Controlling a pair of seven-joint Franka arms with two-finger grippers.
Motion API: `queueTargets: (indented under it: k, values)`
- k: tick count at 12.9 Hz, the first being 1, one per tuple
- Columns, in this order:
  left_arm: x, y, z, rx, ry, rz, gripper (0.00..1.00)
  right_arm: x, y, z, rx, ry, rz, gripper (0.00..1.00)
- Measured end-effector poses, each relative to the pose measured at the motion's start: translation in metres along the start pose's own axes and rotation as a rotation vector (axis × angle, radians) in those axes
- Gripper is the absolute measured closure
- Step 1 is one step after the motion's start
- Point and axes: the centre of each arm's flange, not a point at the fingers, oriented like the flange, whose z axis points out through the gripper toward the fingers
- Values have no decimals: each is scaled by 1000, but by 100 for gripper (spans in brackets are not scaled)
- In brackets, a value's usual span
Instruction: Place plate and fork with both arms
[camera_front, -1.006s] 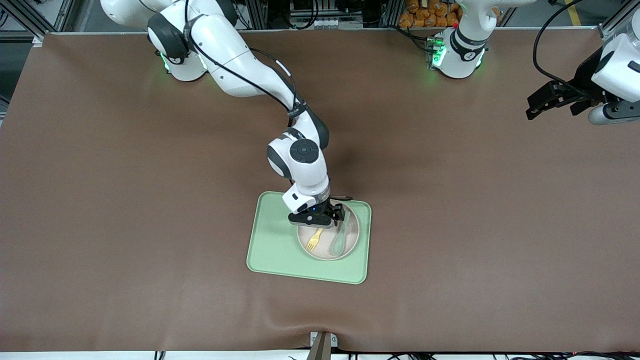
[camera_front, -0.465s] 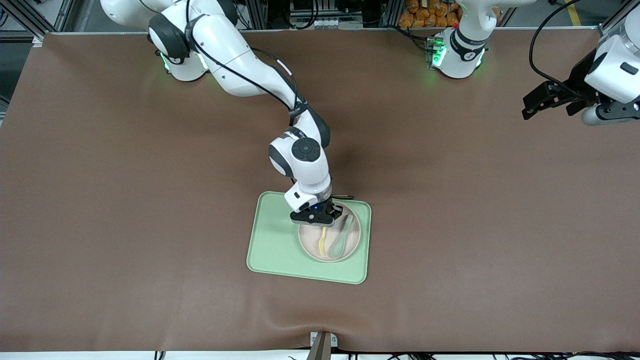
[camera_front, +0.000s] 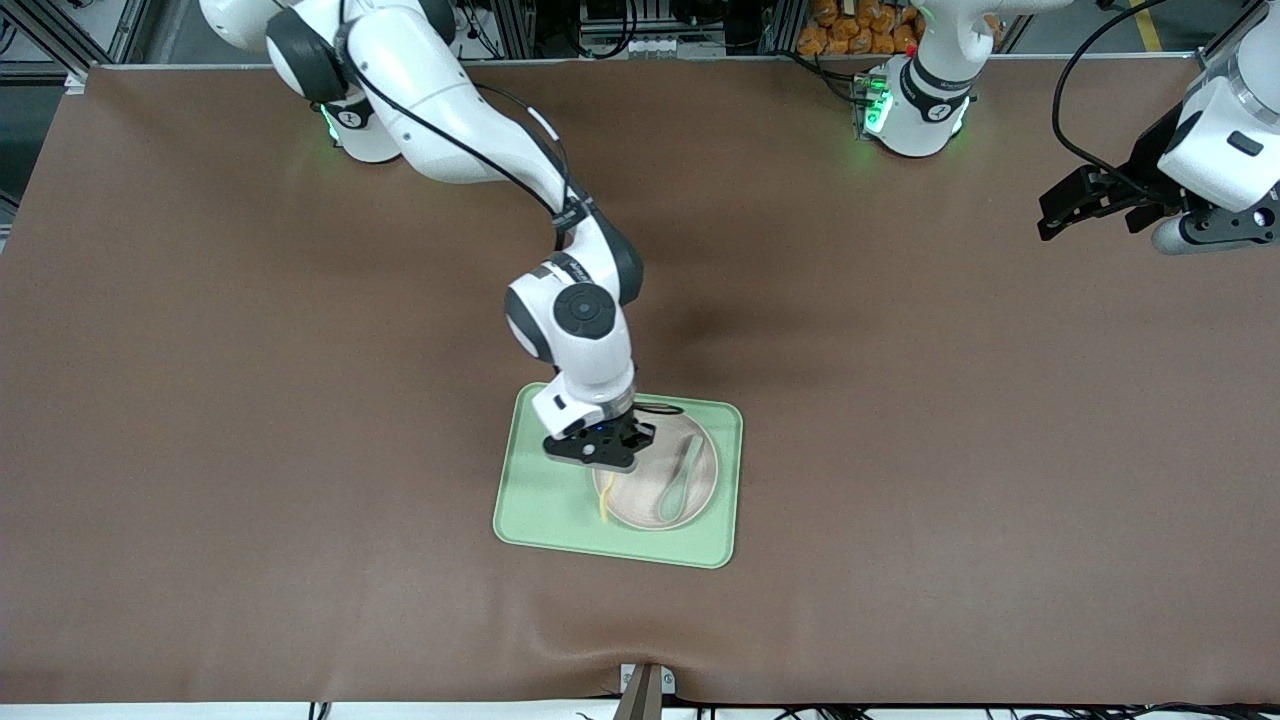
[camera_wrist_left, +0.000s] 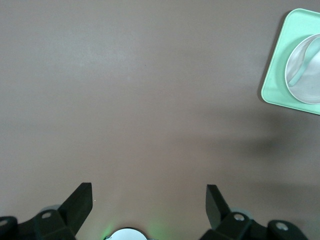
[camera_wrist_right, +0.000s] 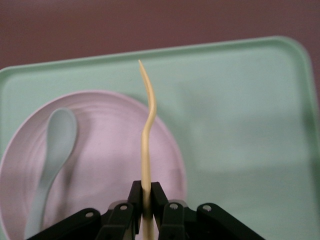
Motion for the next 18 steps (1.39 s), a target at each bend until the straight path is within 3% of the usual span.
queueTargets:
  k: [2,6,7,10,14,18]
  values:
    - [2,-1,3,0,-2,-3,0,16,25,2,-40,-31,-15,88]
    - [4,-2,6,0,-6,-5,0,0,61,54,-88,-78,-51,88]
    - [4,-2,6,0,-6,-5,0,-2,66,60,-93,-84,-67,81]
    - [4,-2,6,0,-3,-5,0,19,85,44,-96,-91,-152,47]
    - [4,-1,1,-3,9,-4,0,85,202,-29,-82,-133,-257,4]
    - [2,1,-4,-4,18,1,0,96,379,-98,45,-247,-305,0]
